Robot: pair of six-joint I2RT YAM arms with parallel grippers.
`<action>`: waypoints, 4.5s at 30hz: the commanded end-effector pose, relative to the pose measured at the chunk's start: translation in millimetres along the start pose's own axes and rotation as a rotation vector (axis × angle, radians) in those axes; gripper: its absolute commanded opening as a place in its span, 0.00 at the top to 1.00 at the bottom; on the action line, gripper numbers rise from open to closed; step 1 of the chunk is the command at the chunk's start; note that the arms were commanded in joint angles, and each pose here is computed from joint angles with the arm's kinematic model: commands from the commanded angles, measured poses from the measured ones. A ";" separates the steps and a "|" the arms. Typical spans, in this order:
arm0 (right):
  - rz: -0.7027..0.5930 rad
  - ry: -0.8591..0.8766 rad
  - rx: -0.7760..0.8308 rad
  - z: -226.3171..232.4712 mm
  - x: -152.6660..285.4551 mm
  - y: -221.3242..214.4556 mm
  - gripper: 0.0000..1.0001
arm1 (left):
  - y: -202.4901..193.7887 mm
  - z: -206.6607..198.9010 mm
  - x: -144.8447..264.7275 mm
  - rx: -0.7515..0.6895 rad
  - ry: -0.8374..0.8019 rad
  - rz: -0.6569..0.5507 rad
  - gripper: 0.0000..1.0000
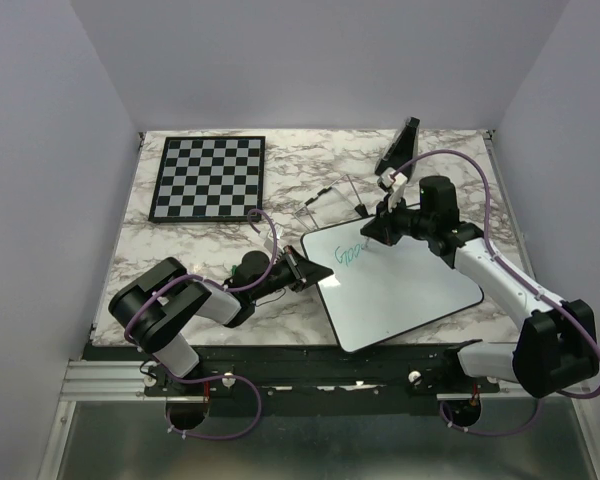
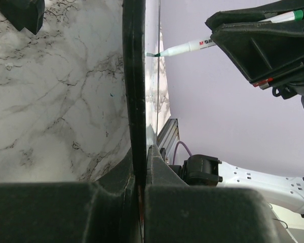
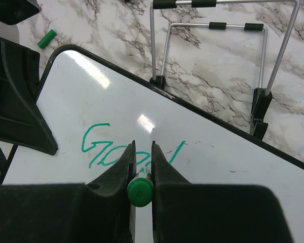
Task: Write a sentence on the whiteboard
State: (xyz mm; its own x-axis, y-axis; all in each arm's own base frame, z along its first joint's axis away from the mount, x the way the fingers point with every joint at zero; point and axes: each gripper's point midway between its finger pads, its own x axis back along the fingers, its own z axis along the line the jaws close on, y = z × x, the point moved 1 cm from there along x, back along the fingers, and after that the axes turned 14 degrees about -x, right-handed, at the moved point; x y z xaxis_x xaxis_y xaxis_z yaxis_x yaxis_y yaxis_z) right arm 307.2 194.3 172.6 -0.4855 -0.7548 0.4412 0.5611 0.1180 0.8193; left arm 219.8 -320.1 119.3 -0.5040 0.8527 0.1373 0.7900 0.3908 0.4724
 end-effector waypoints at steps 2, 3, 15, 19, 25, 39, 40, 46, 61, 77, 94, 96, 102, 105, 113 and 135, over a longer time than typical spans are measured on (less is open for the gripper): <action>0.068 0.007 0.011 3.4 8.1 -20.3 0.99 | -5.0 -13.3 -0.1 -0.093 -0.070 0.024 1.00; 0.064 0.001 0.017 3.5 9.9 -19.5 1.00 | -4.7 -13.2 -0.2 -0.093 -0.069 0.022 1.00; 0.023 -0.083 0.018 -10.7 10.8 -5.6 0.99 | -5.1 -14.3 0.3 -0.098 -0.071 0.025 1.00; -0.004 -0.091 0.016 -13.5 8.4 3.9 0.99 | -5.7 -13.4 0.5 -0.097 -0.068 0.026 1.00; -0.030 -0.098 0.013 -16.7 4.4 14.8 0.99 | -5.6 -13.9 0.1 -0.098 -0.072 0.026 1.00; 0.028 -0.090 0.021 -12.4 13.1 -10.4 1.00 | -5.4 -13.6 1.1 -0.098 -0.074 0.022 1.00; 0.035 -0.088 0.019 -11.8 13.5 -12.8 0.99 | -5.3 -14.0 1.0 -0.097 -0.075 0.020 1.00; 0.053 -0.099 0.019 -12.3 17.6 -20.6 0.99 | -5.9 -13.2 1.4 -0.096 -0.074 0.021 1.00; -0.108 -0.041 0.061 8.3 49.8 34.6 1.00 | -5.7 -13.6 0.9 -0.108 -0.074 0.026 1.00; -0.152 0.071 0.065 15.8 69.1 25.5 0.99 | -6.5 -14.4 1.8 -0.132 -0.071 0.034 1.00; -0.148 0.067 0.043 1.5 68.4 18.8 0.99 | -6.4 -13.6 5.4 -0.143 -0.070 0.028 1.00; -0.148 0.068 0.043 1.6 68.3 18.4 0.99 | -6.9 -14.7 5.9 -0.145 -0.074 0.029 1.00; -0.150 0.071 0.048 1.0 68.1 18.3 1.00 | -6.6 -14.9 6.0 -0.145 -0.075 0.026 1.00; -0.152 0.071 0.050 0.2 67.8 19.0 0.99 | -6.7 -15.3 6.4 -0.147 -0.078 0.026 1.00; -0.146 0.053 0.105 -12.5 60.6 25.6 0.99 | -7.2 -17.9 5.9 -0.150 -0.087 0.033 1.00; -0.161 0.026 0.121 -39.0 39.5 27.0 0.99 | -8.0 -19.9 3.8 -0.152 -0.091 0.034 1.00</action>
State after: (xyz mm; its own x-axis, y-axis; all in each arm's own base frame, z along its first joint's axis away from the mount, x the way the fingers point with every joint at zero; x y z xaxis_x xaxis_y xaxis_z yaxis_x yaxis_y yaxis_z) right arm 317.9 146.0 198.4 -0.5158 -0.8035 0.2972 0.4039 0.0778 0.9115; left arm 215.8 -321.5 125.6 -0.4902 0.8642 0.1134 0.7667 0.3657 0.5276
